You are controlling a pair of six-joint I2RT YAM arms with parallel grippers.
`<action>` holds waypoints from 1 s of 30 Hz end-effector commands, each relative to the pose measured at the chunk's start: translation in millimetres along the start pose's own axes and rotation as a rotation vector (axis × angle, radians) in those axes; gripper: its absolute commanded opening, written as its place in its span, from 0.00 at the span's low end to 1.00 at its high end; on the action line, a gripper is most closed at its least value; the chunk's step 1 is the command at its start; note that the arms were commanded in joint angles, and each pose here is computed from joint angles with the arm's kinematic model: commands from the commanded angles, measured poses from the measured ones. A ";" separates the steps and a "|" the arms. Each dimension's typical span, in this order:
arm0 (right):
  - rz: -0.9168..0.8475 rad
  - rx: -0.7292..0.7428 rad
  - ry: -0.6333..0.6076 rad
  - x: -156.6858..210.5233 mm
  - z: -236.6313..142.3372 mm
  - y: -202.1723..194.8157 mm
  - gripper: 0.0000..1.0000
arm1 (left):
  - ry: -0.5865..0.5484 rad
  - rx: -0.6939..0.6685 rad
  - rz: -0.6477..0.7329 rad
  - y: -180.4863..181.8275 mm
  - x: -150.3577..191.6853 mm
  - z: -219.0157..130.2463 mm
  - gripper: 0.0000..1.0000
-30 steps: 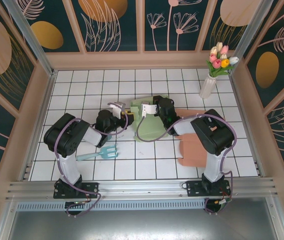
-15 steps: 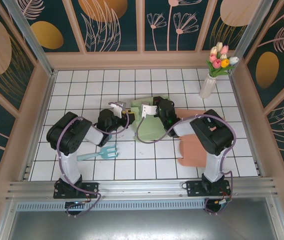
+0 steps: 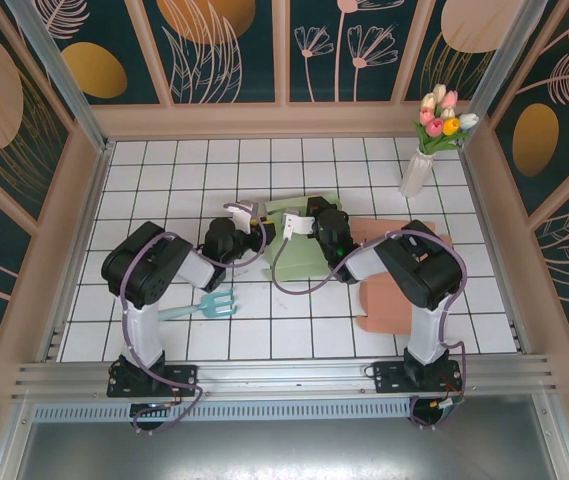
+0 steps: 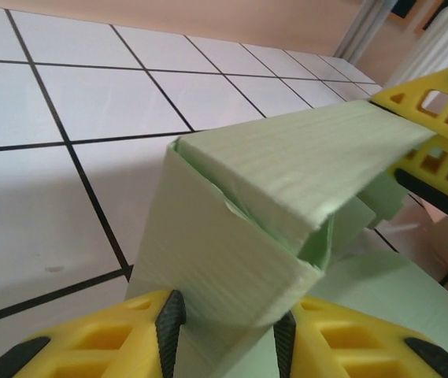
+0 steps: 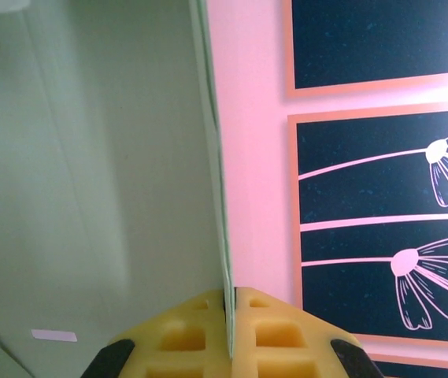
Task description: Fold the paper box
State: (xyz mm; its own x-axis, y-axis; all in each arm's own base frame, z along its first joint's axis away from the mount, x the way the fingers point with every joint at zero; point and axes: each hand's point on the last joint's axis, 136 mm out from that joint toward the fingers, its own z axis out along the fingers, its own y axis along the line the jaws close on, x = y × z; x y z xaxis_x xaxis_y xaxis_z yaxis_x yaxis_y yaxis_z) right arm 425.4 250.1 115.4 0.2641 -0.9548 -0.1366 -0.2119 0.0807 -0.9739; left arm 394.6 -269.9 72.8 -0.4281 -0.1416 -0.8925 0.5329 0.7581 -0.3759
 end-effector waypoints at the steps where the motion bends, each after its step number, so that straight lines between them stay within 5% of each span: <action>1: 0.000 -0.112 -0.039 -10.4 -5.7 40.2 0.00 | -0.078 -0.010 0.010 -6.6 -17.0 10.2 0.40; 15: -0.018 -0.130 -0.033 -11.3 -6.7 55.7 0.00 | -0.153 -0.219 0.016 14.9 -26.3 17.3 0.32; 21: -0.012 -0.139 -0.025 -10.7 -5.7 57.3 0.00 | -0.227 -0.570 -0.055 60.9 -33.2 -5.1 0.01; 24: -0.007 -0.139 -0.018 -9.8 -4.8 57.8 0.00 | -0.217 -0.753 -0.046 80.7 -33.5 -13.4 0.00; 30: 0.010 -0.143 -0.015 -9.2 -2.0 58.4 0.00 | -0.197 -0.839 -0.033 89.3 -33.6 -15.2 0.00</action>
State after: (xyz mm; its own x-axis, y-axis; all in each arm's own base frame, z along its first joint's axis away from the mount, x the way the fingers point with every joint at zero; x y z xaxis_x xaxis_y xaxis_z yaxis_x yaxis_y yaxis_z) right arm 426.0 258.0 113.0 0.2488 -0.9557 -0.1571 -0.1922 0.1103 -0.9751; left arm 431.2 -247.0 70.4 -0.3190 -0.1882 -0.9289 0.0486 0.9755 -0.2143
